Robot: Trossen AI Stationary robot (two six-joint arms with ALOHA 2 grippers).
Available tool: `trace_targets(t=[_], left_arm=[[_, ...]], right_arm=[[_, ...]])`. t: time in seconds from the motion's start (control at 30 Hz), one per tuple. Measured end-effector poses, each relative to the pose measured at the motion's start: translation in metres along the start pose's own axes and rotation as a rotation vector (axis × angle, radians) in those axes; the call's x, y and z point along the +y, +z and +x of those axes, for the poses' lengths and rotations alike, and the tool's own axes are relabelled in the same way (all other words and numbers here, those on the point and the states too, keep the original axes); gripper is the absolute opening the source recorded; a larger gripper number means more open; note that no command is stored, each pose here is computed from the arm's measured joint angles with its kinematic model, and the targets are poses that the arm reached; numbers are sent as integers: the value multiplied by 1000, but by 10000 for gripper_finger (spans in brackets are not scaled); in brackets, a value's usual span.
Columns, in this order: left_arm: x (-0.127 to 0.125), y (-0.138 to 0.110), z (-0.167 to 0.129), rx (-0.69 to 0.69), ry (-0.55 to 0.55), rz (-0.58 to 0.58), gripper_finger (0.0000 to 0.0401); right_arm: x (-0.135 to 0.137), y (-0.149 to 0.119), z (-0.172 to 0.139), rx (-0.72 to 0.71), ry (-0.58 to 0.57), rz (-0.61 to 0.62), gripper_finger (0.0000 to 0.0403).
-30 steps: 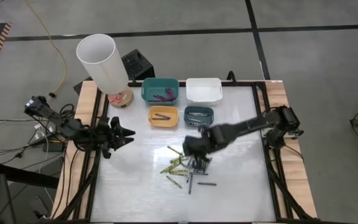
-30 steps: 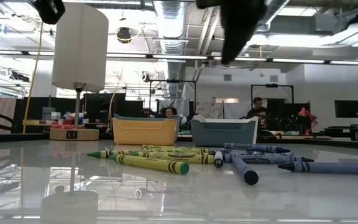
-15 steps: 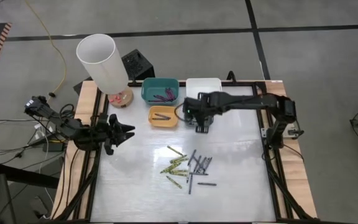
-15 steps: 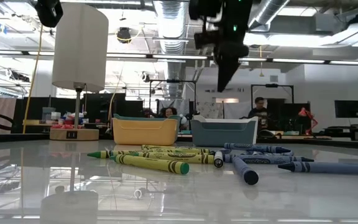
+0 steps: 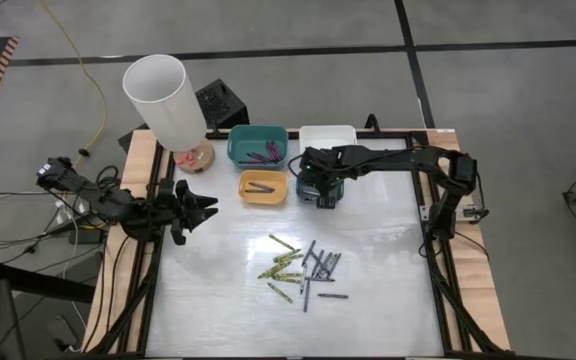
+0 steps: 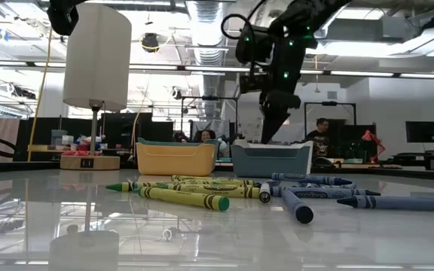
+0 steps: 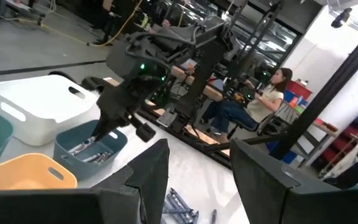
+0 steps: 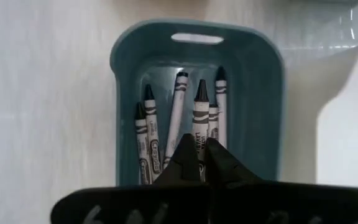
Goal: Sort crayons
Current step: Put the black crayon into the blue bin
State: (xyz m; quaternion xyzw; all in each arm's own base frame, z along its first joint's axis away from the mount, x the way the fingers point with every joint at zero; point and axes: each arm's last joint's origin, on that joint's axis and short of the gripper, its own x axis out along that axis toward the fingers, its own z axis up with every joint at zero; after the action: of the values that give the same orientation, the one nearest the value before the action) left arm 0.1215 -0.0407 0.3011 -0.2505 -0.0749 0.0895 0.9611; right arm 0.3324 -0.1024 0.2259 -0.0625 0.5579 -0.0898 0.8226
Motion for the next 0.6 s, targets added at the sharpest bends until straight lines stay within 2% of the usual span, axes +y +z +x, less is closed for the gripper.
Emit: trace_targets(t=[0.2,0.6], left_arm=[[4,2,4,6,-25,7,160],[11,6,9,18,-62,-3,160]], right_arm=[[1,-5,13,-50,-11,17,0],[6,-16,27,-62,11,22,16]])
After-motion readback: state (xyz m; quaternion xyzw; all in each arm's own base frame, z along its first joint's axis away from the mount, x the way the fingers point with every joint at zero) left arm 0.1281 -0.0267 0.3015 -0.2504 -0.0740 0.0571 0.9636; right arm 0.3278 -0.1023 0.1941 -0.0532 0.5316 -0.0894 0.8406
